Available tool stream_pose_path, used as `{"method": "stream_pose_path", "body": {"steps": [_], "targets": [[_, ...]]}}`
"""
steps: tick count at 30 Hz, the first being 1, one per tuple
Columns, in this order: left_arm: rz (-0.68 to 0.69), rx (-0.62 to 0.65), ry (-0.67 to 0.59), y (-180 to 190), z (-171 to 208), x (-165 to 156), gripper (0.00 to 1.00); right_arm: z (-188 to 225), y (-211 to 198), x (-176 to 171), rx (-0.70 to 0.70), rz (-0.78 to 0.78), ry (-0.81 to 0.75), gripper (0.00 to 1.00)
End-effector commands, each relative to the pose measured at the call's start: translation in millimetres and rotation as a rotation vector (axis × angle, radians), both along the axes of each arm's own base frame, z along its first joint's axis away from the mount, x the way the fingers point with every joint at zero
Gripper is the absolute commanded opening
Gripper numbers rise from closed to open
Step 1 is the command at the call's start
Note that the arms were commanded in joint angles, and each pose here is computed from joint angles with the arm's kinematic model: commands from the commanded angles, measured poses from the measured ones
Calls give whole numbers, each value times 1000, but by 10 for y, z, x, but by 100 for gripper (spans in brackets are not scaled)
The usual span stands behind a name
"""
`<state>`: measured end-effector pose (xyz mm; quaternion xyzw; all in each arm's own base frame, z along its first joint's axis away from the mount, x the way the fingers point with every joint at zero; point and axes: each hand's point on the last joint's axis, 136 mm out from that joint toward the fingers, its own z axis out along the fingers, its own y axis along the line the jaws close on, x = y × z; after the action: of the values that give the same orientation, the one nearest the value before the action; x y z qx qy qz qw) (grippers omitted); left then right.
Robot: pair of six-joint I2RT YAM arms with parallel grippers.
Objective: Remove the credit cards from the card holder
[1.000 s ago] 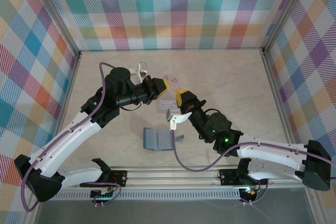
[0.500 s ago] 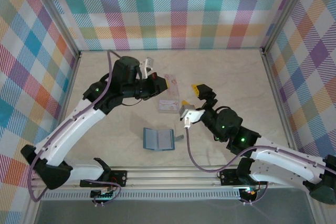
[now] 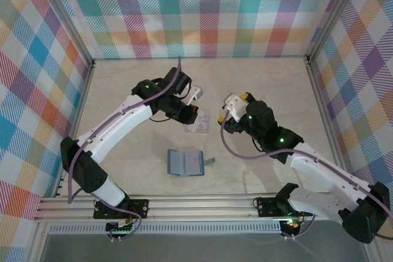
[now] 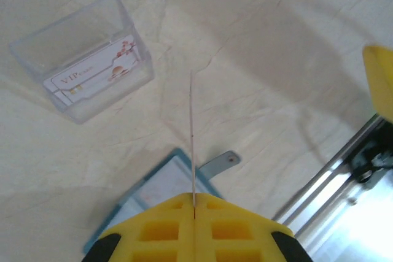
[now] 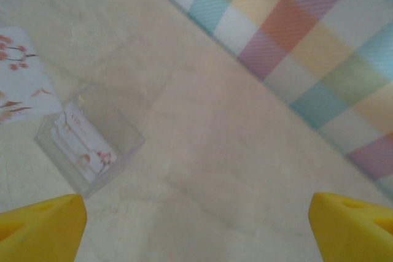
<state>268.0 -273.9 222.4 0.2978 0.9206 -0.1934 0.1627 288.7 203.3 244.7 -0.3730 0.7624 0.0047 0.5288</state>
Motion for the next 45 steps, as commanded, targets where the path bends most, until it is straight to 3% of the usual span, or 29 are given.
{"method": "stream_pose_path", "body": {"steps": [1,5,13,23,45], "targets": [[-250,123,-75,77,-62,-49,0,-158,-56,7,122,-91,179,93],[-402,235,-127,107,-272,78,0,-320,-168,66,182,-175,283,92],[-660,396,-222,101,-491,351,0,-456,-362,49,184,-230,317,93],[-931,401,-242,-70,-570,535,0,-480,-593,-39,191,-250,296,93],[-971,422,-133,-44,-1053,920,0,-616,-731,-64,174,-279,296,93]]}}
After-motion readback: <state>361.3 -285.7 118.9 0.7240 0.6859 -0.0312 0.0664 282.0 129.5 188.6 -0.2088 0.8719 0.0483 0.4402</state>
